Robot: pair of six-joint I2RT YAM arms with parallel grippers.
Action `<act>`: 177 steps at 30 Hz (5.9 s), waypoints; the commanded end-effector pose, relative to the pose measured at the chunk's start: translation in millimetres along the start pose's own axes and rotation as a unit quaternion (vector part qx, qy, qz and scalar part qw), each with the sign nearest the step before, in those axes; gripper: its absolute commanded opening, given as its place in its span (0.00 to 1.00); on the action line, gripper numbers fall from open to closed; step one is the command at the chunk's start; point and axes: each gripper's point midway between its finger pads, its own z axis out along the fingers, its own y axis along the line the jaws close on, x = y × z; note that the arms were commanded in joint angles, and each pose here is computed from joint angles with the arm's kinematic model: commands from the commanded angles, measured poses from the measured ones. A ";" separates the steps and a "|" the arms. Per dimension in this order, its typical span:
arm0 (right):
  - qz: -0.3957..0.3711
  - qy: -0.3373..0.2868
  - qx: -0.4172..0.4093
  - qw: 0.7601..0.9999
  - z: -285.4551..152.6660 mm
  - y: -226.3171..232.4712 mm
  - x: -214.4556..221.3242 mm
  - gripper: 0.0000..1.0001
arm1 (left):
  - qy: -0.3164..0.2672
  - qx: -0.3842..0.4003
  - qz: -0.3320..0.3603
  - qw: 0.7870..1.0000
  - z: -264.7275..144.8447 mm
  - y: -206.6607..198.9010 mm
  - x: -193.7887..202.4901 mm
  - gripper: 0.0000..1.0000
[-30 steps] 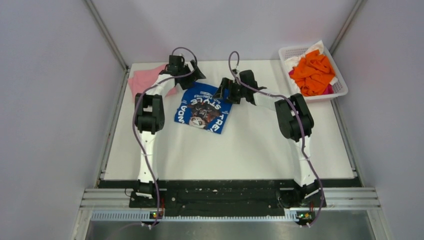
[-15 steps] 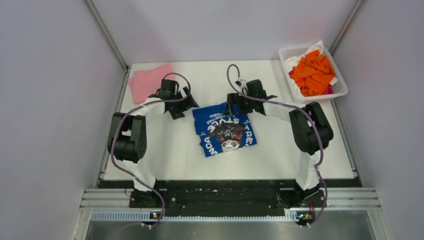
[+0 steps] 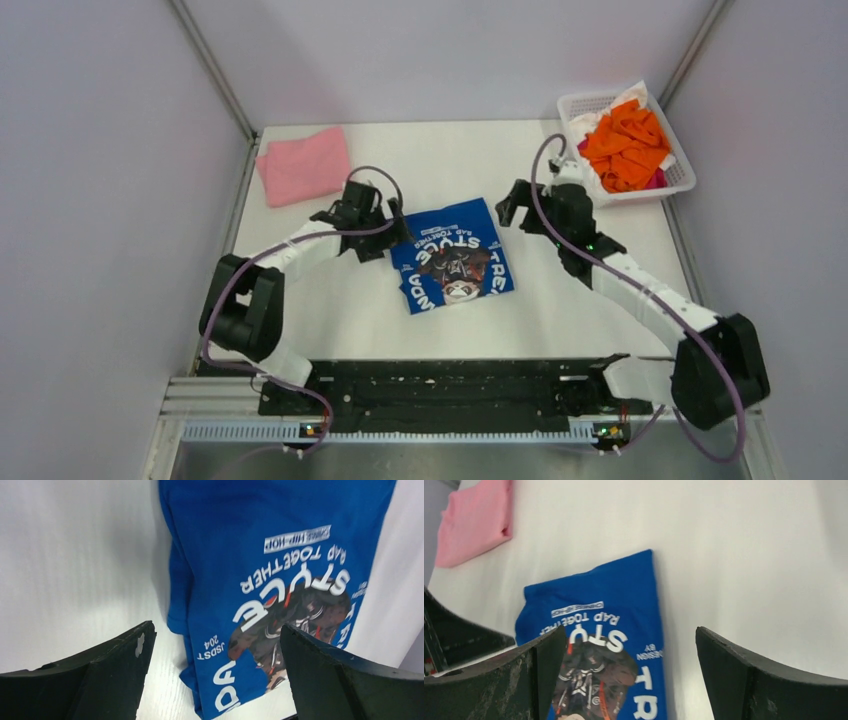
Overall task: Fold and stack the t-shirts
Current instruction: Put the neatly folded tshirt into the corner of the board with the left arm, then reset both arms
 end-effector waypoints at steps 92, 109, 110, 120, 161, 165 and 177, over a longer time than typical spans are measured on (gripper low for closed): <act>0.032 -0.099 0.227 0.968 -41.8 -113.0 -12.6 0.99 | -0.413 -0.497 0.229 0.728 -92.0 14.4 -386.8 0.00; 0.034 -0.097 0.240 0.965 -43.6 -117.0 -11.2 0.99 | -0.370 -0.481 0.193 0.771 -53.3 106.2 -396.5 0.00; 0.034 -0.096 0.241 0.965 -43.8 -117.6 -10.8 0.99 | -0.365 -0.480 0.188 0.775 -49.0 114.5 -397.5 0.00; 0.034 -0.089 0.249 0.964 -40.8 -120.9 -6.7 0.99 | -0.323 -0.486 0.136 0.800 -25.9 193.0 -393.7 0.01; 0.177 -0.063 0.194 0.963 -84.2 -105.2 65.6 0.99 | -0.201 -0.013 0.054 0.978 -63.0 15.1 -40.2 0.99; 0.175 -0.031 0.200 0.964 -88.0 -110.1 89.4 0.99 | -0.182 -0.022 0.058 0.981 -55.8 26.8 -19.4 0.99; 0.184 -0.074 0.215 0.956 -98.4 -122.7 89.8 0.99 | -0.210 -0.038 0.063 0.975 -73.4 36.2 -21.6 0.99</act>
